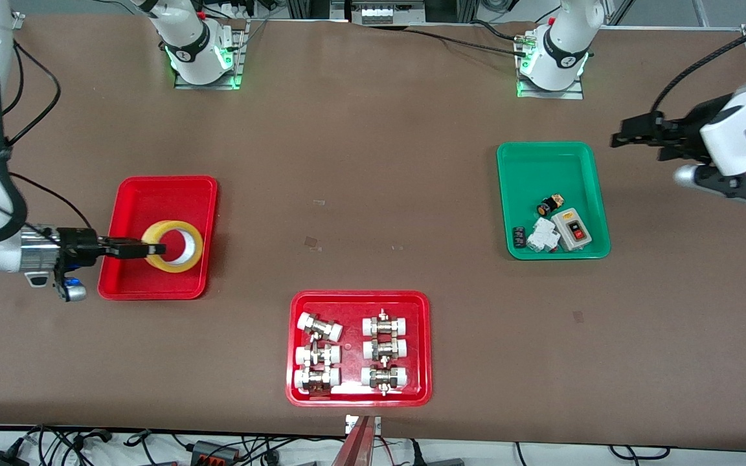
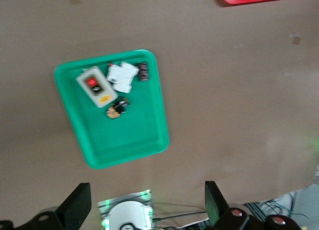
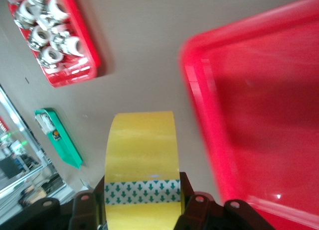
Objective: Left arm passes tape to right arm into tray
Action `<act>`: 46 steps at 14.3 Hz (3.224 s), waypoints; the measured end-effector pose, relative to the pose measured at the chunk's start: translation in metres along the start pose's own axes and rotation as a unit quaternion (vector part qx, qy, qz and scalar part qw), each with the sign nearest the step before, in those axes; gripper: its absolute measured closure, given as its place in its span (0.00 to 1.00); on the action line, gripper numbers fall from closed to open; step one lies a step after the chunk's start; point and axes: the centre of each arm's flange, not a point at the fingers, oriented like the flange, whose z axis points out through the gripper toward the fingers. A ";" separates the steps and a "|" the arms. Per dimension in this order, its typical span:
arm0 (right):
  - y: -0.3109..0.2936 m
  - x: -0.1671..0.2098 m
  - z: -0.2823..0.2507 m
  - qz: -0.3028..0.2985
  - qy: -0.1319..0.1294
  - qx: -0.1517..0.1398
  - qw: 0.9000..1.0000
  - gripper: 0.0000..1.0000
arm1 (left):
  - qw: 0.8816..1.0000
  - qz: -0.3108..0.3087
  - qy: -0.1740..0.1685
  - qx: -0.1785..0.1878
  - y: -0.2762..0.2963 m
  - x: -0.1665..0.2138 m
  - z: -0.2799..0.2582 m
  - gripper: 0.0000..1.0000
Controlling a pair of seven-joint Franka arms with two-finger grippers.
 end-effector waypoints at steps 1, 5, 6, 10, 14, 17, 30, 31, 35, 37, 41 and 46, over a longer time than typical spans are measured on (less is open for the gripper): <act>0.028 0.002 -0.002 -0.012 -0.004 0.007 1.000 0.45 | 1.000 -0.006 0.003 0.020 -0.013 -0.003 -0.004 0.00; 0.079 0.009 0.016 -0.037 -0.023 0.020 0.999 0.46 | 0.996 -0.028 0.047 0.066 -0.044 0.000 -0.003 0.00; 0.081 0.010 0.024 -0.040 -0.029 0.022 0.999 0.46 | 0.996 -0.028 0.055 0.069 -0.047 -0.003 0.002 0.00; 0.093 0.012 0.046 -0.045 -0.047 0.030 0.997 0.46 | 0.991 -0.022 0.103 0.078 -0.043 -0.027 0.013 0.00; 0.108 0.003 0.063 -0.034 -0.067 0.039 0.996 0.46 | 0.989 -0.020 0.123 0.082 -0.045 -0.032 0.011 0.00; 0.112 0.001 0.063 -0.042 -0.074 0.029 0.996 0.37 | 0.989 -0.018 0.125 0.082 -0.044 -0.032 0.011 0.00; 0.089 -0.012 0.004 -0.101 -0.084 -0.142 0.981 0.00 | 0.986 -0.071 0.125 0.088 -0.031 -0.031 0.008 0.00; 0.071 -0.013 -0.009 -0.114 -0.077 -0.164 0.977 0.00 | 0.986 -0.072 0.125 0.088 -0.031 -0.031 0.008 0.00; -0.043 -0.037 -0.055 -0.082 -0.024 -0.278 0.957 0.00 | 0.986 -0.071 0.126 0.088 -0.031 -0.031 0.008 0.00; -0.105 -0.058 -0.066 -0.054 0.006 -0.321 0.946 0.00 | 0.985 -0.067 0.129 0.089 -0.025 -0.031 0.005 0.00; -0.184 -0.097 -0.085 -0.046 0.062 -0.359 0.930 0.00 | 0.985 -0.065 0.130 0.090 -0.020 -0.030 0.003 0.00; -0.218 -0.114 -0.135 -0.062 0.125 -0.356 0.924 0.00 | 0.985 -0.066 0.129 0.090 -0.020 -0.030 0.004 0.00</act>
